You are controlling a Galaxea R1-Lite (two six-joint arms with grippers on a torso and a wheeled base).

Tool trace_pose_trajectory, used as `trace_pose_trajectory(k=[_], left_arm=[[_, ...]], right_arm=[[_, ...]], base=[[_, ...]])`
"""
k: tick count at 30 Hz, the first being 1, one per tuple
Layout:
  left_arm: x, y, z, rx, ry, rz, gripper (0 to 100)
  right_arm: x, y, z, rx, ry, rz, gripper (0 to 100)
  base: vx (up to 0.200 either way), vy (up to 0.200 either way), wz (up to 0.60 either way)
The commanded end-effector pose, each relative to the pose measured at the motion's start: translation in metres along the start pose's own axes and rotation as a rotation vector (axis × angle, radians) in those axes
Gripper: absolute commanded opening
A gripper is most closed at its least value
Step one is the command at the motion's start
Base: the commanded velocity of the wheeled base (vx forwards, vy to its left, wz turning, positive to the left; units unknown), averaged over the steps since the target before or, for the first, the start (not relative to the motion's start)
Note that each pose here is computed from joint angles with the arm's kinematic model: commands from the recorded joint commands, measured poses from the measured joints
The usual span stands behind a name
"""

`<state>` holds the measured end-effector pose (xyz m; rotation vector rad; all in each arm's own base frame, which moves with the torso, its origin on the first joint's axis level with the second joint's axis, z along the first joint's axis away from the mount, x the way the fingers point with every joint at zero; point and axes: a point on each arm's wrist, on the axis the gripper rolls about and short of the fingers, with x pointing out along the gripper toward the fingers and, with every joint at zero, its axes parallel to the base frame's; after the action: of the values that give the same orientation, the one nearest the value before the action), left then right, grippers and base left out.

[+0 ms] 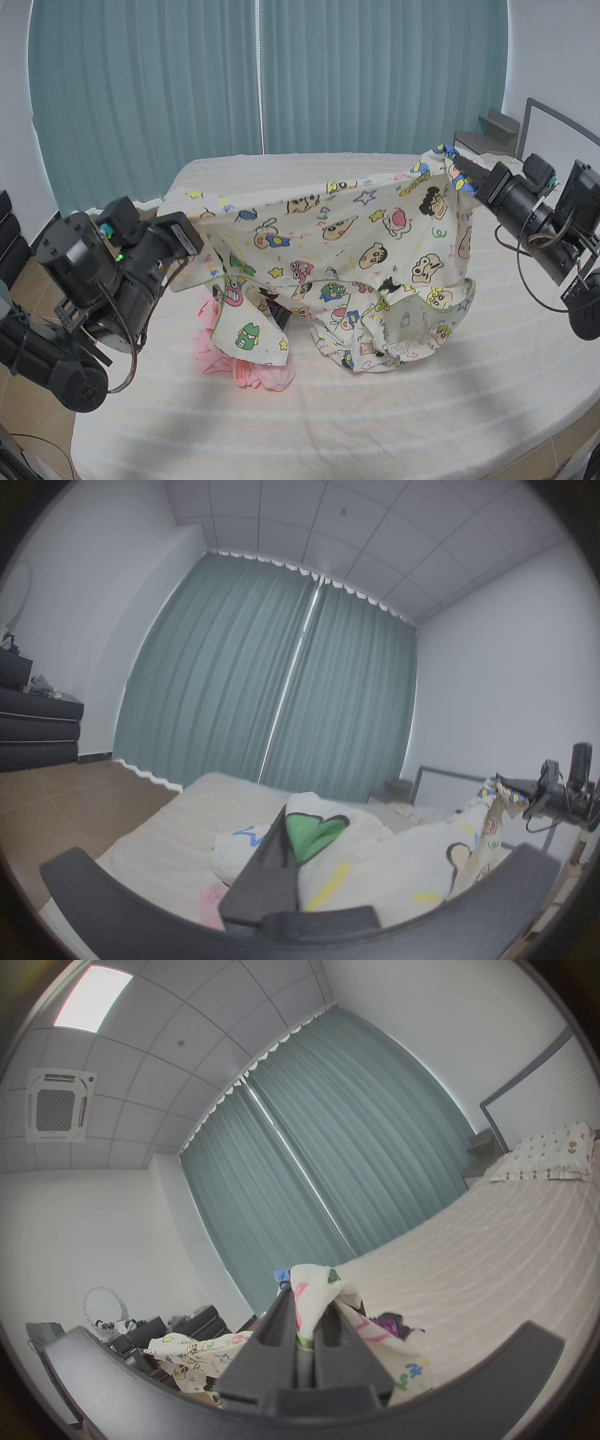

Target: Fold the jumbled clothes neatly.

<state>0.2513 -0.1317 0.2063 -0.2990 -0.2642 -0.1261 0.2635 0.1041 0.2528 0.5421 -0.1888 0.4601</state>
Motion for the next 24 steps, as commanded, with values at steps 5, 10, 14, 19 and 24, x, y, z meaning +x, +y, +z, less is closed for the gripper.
trace_pose_trajectory(k=[5, 10, 14, 19, 24], left_arm=[[-0.032, -0.004, 0.032, -0.048, -0.055, -0.054, 0], [-0.050, 0.005, -0.003, -0.092, 0.099, -0.048, 0], [-0.054, 0.003, -0.030, -0.159, 0.205, -0.041, 0], [-0.056, 0.002, -0.047, -0.195, 0.270, -0.031, 0], [-0.063, -0.005, -0.066, -0.224, 0.346, -0.041, 0]], right_arm=[[-0.026, 0.026, 0.034, 0.005, -0.089, 0.063, 0], [-0.039, 0.011, -0.010, 0.017, 0.081, 0.010, 0], [-0.036, -0.003, -0.035, 0.043, 0.164, -0.043, 0], [-0.035, -0.011, -0.051, 0.106, 0.211, -0.073, 0], [-0.031, -0.018, -0.062, 0.152, 0.219, -0.095, 0]], base=[[0.000, 0.000, 0.00], [0.000, 0.000, 0.00], [0.000, 0.000, 0.00], [0.000, 0.000, 0.00], [-0.120, 0.000, 0.00]])
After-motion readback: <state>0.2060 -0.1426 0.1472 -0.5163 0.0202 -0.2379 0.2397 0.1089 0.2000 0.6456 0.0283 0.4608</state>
